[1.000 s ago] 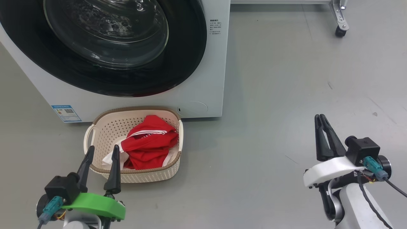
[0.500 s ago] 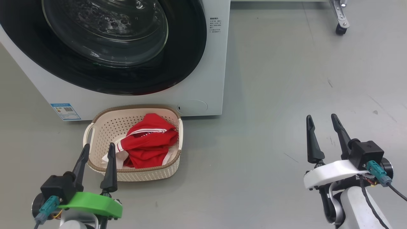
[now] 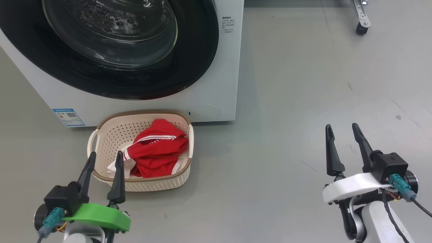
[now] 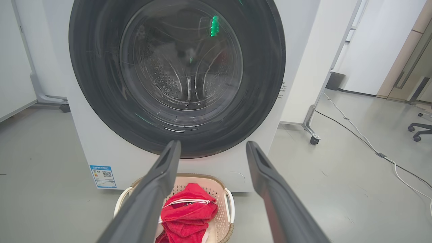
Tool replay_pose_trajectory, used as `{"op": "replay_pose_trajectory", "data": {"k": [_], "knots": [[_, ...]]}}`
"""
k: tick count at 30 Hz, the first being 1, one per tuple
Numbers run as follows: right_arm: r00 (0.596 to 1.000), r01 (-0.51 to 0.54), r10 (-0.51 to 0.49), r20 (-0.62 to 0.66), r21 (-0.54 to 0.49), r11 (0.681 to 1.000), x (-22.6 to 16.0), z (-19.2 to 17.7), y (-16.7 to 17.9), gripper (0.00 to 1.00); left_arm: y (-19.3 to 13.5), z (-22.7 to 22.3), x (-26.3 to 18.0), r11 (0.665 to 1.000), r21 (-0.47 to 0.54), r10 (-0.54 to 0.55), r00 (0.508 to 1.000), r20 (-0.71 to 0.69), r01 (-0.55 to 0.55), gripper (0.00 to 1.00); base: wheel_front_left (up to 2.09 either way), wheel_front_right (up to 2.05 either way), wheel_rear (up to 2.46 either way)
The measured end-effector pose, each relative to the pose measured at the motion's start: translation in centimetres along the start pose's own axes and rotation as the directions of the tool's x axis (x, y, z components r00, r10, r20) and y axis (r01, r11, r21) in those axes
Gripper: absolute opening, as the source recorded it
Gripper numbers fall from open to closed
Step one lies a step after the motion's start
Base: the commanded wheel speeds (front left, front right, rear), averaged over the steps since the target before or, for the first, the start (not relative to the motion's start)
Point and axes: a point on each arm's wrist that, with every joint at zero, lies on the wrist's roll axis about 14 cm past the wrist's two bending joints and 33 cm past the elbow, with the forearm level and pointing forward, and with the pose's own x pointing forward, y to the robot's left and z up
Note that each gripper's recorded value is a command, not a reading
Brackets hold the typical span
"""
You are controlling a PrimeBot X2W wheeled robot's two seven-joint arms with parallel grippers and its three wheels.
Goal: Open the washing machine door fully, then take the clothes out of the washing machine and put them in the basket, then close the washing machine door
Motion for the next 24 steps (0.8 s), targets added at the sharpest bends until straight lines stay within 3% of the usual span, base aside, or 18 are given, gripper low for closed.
{"op": "replay_pose_trajectory", "data": {"k": [24], "knots": [[1.0,0.001,-0.001,-0.004,-0.005,1.0,-0.47,-0.19,0.12,1.0,0.15,0.33,-0.18,1.0,-0.009,0.009,1.0,0.011,-0.008,1.0,0.0,0.0,0.0]]}}
